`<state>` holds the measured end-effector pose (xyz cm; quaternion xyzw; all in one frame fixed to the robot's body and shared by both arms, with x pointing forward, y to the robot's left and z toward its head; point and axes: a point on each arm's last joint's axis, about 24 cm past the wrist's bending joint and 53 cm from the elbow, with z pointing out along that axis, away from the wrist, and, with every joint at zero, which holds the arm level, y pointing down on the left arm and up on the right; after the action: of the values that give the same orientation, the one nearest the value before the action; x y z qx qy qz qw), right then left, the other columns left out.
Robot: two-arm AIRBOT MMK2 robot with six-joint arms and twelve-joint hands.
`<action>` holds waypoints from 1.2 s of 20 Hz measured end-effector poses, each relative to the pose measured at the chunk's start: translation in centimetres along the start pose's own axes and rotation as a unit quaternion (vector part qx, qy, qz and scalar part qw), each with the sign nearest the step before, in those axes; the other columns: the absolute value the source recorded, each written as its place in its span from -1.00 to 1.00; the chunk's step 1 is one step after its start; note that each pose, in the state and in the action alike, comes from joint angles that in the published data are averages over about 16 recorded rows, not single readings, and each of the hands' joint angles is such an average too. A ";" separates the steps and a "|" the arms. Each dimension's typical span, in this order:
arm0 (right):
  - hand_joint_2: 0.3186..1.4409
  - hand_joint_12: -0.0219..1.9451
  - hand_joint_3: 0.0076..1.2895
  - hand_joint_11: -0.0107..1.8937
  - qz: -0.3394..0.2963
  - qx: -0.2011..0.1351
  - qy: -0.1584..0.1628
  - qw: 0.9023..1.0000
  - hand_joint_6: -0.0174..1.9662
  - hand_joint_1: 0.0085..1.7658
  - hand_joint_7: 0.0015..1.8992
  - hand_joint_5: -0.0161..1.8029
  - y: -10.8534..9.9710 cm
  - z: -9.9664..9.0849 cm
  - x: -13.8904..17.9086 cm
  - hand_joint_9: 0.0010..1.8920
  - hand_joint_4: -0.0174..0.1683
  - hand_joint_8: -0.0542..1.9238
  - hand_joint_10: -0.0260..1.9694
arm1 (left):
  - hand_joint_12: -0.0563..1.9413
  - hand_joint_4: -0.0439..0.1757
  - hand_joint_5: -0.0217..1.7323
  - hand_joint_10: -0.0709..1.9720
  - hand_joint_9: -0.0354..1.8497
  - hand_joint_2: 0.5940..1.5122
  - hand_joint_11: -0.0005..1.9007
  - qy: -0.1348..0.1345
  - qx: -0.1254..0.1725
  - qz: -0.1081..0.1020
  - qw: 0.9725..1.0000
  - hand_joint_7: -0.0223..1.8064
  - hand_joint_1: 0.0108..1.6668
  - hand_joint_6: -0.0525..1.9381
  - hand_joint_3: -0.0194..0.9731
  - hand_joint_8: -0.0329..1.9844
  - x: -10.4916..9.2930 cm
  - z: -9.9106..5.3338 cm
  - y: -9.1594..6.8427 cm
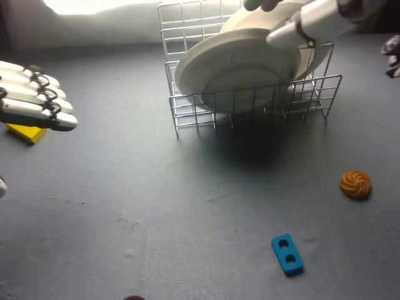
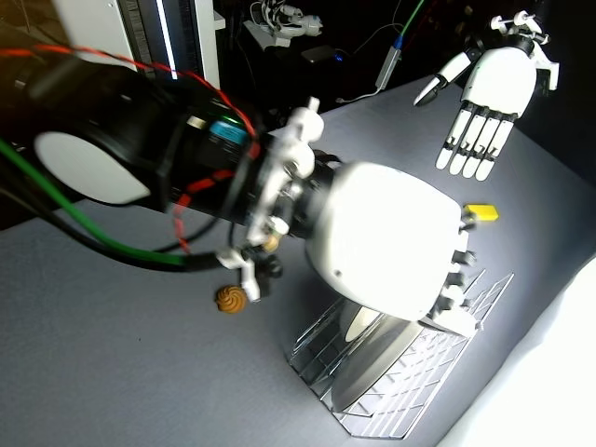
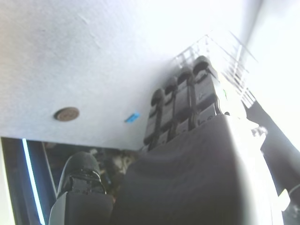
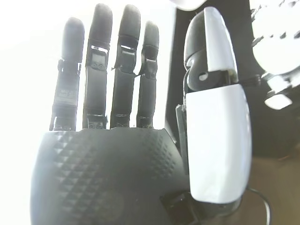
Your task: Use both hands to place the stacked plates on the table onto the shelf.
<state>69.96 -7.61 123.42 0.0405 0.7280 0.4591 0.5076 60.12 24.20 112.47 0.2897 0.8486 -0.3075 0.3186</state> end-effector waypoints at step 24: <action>0.24 0.42 -0.99 -0.69 -0.134 0.019 -0.033 0.990 -0.94 0.14 -0.10 -0.16 0.6 -10.3 -1.5 -0.30 -0.80 -0.91 -0.48 | -0.93 -0.58 -0.91 -0.92 -0.92 0.13 -0.97 -0.025 0.094 0.091 0.991 -0.91 -1.00 -0.94 -0.92 -0.95 -1.9 1.4 -7.3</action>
<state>62.49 -14.52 125.52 -0.0325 0.7181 0.3719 0.5873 56.87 17.95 115.44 0.3866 0.7776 -0.3628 0.3381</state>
